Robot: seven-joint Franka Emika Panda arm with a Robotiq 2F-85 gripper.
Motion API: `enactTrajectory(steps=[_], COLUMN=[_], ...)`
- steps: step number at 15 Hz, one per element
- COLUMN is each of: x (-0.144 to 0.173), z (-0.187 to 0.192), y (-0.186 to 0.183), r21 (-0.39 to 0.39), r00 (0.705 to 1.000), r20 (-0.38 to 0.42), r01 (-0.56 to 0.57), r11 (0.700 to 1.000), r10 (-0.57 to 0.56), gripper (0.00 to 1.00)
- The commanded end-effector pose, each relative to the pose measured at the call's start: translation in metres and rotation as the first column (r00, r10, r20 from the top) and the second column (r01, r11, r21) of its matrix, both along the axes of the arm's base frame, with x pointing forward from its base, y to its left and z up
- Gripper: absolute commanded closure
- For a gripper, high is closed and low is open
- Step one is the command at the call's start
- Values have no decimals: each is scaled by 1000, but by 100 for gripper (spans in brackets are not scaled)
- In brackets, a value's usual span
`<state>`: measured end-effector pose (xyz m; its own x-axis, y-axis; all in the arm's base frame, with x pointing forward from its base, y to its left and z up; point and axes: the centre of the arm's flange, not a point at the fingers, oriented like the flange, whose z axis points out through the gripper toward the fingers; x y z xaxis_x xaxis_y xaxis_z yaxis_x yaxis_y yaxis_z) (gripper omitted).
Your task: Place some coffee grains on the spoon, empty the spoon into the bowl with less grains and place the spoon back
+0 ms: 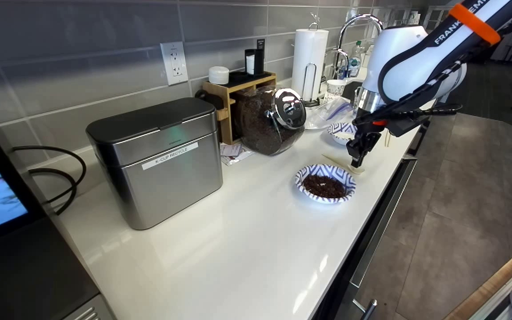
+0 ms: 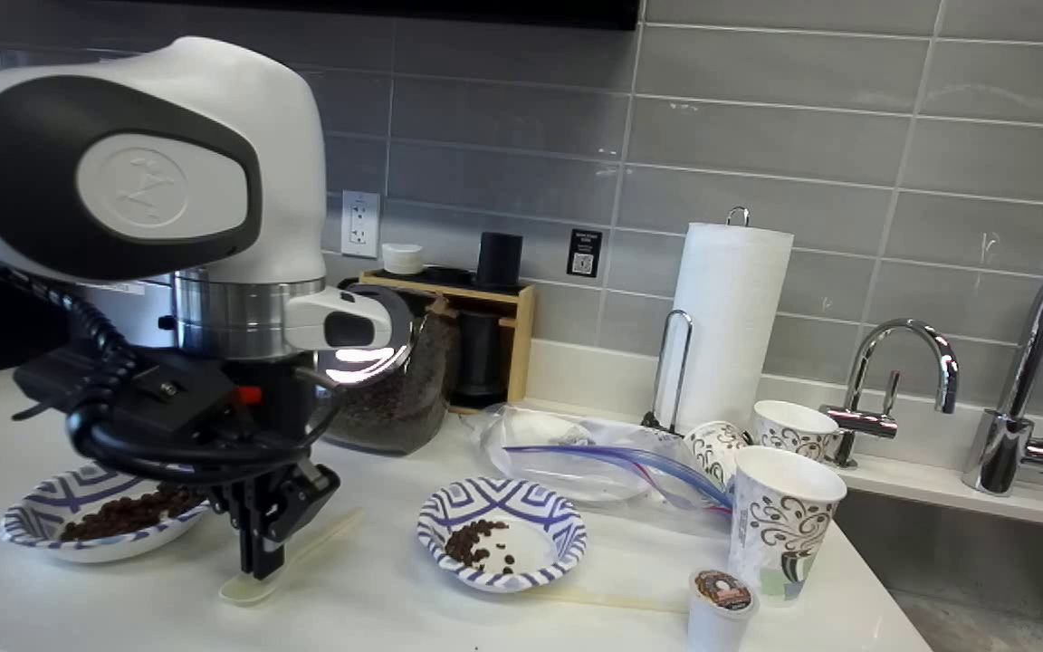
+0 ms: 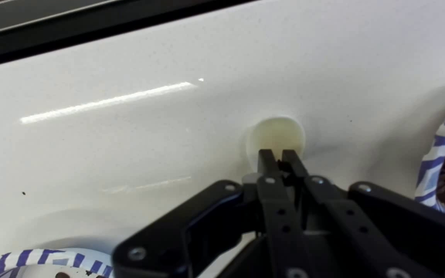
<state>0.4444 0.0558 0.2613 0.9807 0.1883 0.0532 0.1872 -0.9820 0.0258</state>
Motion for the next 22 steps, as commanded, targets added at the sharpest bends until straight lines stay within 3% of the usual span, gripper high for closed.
enactTrajectory(steps=[1, 3, 4, 5, 13, 16, 22], x=[2, 2, 2, 2, 3, 5, 8], z=[-1, -2, -2, -2, 1, 4, 7], y=[1, 1, 1, 1, 0, -2, -4], r21=[-4, -7, -8, -9, -13, -16, -8], r00=[999, 999, 999, 999, 1000, 1000, 1000], r20=[-29, -34, -35, -35, -30, -19, 13], r01=[-14, -14, -12, -11, -7, -1, -1], r11=[1000, 1000, 1000, 1000, 1000, 1000, 1000], r10=[14, 13, 12, 10, 7, 1, 1], gripper=[98, 98, 66, 65, 7, 0, 0])
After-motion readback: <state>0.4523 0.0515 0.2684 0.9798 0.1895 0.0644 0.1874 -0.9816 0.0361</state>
